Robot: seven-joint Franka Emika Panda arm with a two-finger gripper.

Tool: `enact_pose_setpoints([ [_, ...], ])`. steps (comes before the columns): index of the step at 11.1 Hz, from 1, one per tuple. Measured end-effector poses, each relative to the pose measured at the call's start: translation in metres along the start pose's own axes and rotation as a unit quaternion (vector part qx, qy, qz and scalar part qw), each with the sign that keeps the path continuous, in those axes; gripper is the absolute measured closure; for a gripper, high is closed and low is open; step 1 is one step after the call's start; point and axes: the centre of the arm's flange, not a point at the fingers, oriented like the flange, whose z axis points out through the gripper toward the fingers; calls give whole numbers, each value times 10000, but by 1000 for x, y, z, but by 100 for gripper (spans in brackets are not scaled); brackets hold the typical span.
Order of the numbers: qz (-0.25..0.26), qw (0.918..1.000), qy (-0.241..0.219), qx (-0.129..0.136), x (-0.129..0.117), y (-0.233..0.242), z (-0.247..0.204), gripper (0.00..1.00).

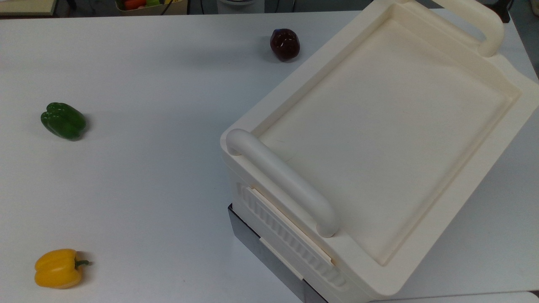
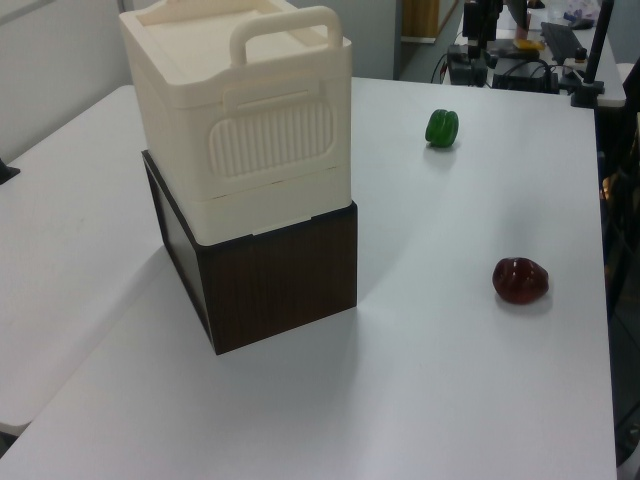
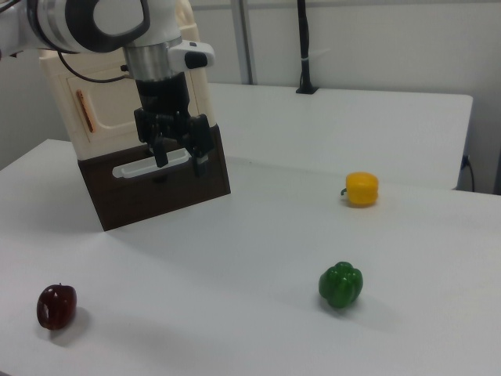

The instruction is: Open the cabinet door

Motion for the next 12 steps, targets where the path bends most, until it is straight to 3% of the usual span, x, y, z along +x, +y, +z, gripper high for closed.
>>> enact_pose_setpoints([
  [8,136,9999,-69,-23,6,-6,9,0],
  [12,-584,9974,408,125,24,-13,10,0],
])
